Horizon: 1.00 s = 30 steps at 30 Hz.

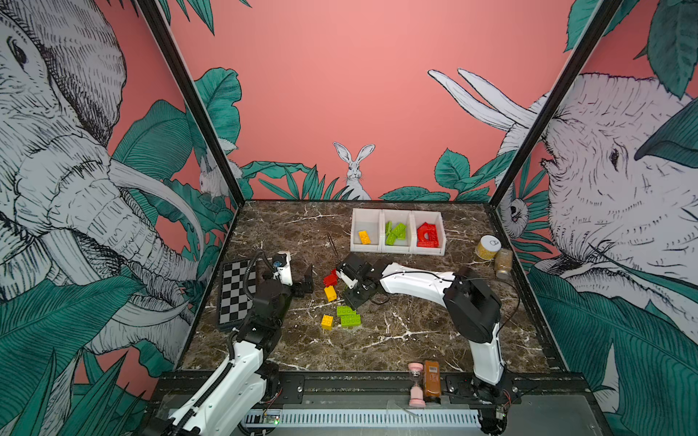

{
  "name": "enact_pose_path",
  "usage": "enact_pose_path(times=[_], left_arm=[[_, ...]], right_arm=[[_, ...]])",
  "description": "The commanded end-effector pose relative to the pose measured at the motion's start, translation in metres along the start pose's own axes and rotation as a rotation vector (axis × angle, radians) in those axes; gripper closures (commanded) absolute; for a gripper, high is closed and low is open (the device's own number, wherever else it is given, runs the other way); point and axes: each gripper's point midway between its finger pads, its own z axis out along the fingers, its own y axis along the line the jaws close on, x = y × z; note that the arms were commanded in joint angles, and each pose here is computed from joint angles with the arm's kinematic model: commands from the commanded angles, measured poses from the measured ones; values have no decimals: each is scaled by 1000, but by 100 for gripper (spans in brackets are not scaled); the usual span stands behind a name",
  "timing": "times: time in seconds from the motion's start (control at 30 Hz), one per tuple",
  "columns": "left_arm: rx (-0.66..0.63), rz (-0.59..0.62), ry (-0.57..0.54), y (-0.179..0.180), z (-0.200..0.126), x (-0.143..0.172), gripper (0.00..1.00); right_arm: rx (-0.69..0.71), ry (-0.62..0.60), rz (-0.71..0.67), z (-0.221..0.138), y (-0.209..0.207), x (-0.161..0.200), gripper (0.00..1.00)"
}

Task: Sort the legos into containers by color
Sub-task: Pick up the lego from the center of the table.

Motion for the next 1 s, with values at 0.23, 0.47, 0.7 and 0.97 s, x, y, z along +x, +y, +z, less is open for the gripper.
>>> enact_pose_path(times=[0.23,0.47,0.7,0.97], left_arm=[[-6,-5,-44,0,-3,-16,2],[-4,-5,-45,0,-3,-16,2],[-7,-7,-44,0,-3,-16,2],[-6,-7,-43,0,-3,-16,2]], right_arm=[[35,-4,3,1,-5,3,57],[95,-34,9,-20,-17,4,61],[119,-73,25,-45,-29,-3,63],[151,-187,51,-94,-65,-41,63]])
